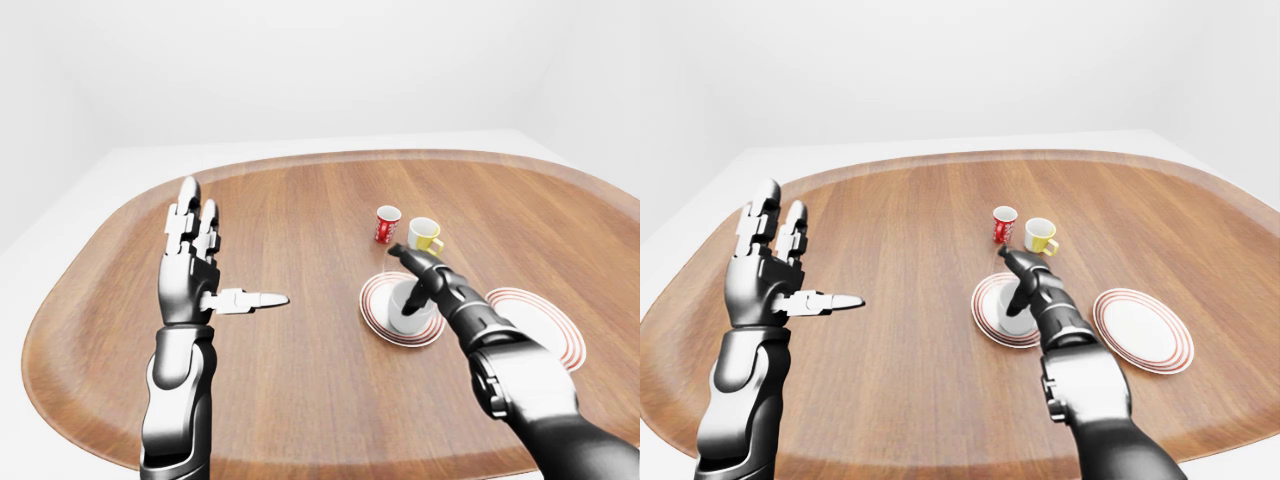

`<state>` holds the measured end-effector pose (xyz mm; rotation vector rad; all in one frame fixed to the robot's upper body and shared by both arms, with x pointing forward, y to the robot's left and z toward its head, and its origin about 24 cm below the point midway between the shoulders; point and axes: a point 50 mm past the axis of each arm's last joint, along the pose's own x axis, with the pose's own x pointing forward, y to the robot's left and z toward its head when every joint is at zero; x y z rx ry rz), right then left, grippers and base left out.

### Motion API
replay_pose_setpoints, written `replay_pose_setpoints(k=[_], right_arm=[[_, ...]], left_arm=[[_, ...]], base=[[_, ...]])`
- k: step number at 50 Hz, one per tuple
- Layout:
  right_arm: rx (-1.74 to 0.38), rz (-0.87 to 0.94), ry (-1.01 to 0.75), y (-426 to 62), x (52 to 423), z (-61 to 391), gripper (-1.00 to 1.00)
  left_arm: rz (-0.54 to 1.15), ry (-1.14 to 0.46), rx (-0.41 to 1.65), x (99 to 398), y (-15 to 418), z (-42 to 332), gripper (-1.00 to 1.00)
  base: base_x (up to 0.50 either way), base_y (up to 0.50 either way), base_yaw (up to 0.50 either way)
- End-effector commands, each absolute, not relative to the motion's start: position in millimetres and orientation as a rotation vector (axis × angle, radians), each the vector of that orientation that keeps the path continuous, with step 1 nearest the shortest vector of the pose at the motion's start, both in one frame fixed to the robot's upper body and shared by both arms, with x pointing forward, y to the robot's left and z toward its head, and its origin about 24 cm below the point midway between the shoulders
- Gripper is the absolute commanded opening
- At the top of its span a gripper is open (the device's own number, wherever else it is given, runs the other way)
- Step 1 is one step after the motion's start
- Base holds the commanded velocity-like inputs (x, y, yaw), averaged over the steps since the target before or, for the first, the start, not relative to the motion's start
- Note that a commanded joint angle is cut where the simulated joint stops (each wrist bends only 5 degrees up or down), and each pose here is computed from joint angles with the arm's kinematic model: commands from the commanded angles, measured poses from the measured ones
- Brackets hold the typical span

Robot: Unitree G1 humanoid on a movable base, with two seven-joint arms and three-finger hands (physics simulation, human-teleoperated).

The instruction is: Put the white mug on the left plate.

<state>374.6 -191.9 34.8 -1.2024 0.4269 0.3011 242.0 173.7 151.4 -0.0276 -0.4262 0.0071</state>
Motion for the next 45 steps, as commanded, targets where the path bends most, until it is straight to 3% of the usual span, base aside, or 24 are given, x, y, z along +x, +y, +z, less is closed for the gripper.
replay_pose_setpoints(k=[1,14,28,45], right_arm=[[-1.225,0.32,0.456,-196,370,28,1.0],[-1.241,0.399,0.54,-200,358,10,1.0],[-1.257,0.29,0.424,-208,389,68,1.0],[-1.222,0.291,0.383,-206,396,85,1.0]], left_arm=[[0.007,-0.424,-0.027,242,174,151,0.98],[0.008,-0.412,-0.025,243,173,148,0.98],[-0.004,-0.395,-0.03,243,171,144,0.98],[-0.001,-0.416,-0.031,242,172,149,0.98]], base=[[0.0,0.0,0.0],[0.0,0.0,0.0],[0.0,0.0,0.0],[0.0,0.0,0.0]])
